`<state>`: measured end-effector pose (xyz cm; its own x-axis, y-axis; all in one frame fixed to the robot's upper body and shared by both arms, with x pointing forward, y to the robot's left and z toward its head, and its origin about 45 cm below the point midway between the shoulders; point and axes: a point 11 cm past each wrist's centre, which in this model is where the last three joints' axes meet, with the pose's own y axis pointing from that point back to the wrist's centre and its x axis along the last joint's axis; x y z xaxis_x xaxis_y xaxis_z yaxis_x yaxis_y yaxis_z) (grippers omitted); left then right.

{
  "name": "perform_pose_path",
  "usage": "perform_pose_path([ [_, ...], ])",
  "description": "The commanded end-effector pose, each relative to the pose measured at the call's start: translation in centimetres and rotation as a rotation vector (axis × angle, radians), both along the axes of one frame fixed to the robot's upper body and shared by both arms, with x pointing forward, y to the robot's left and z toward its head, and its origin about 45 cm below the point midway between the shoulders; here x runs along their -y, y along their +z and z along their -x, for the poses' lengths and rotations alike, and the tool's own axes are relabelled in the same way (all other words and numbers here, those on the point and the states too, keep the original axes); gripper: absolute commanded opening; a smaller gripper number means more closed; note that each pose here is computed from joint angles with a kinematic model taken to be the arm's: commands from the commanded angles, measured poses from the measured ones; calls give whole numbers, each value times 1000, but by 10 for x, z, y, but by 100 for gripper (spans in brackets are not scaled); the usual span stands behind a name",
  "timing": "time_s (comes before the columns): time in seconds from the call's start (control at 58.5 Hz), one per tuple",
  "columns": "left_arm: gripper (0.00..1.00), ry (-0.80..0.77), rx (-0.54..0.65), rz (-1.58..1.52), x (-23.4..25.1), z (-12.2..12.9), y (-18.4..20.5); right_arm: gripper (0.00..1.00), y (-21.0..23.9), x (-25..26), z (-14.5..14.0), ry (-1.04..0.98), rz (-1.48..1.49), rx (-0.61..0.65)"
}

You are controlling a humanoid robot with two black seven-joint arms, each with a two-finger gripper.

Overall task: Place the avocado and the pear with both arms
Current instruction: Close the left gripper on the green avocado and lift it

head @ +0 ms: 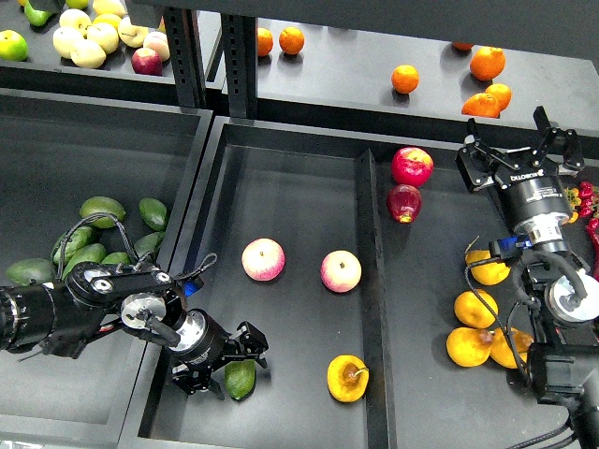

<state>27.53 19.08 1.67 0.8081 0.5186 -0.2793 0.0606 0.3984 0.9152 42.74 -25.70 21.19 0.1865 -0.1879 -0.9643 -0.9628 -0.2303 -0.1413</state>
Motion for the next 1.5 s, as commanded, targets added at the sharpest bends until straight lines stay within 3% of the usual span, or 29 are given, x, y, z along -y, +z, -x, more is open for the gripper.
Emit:
perform_pose_path([
  [0.0, 93, -2, -5, 1, 5, 2, -3, 99, 1, 0, 0, 1, 0, 3],
  [0.239, 87, -18, 2, -18, 6, 2, -7, 99, 3, -1, 0, 4, -1, 15],
  [0.445, 70, -6, -6, -26, 1, 5, -11, 99, 5, -1, 2, 11, -3, 44],
  [0.667, 63, -15, 14, -56, -4, 4, -16, 99, 6, -1, 3, 13, -3, 57],
  [1.283, 56, 0, 35, -32, 4, -4, -12, 99, 10, -2, 5, 24, -4, 101],
  [1.488, 56, 5, 90, 10, 10, -28, 13, 99, 7, -2, 5, 23, -3, 94],
])
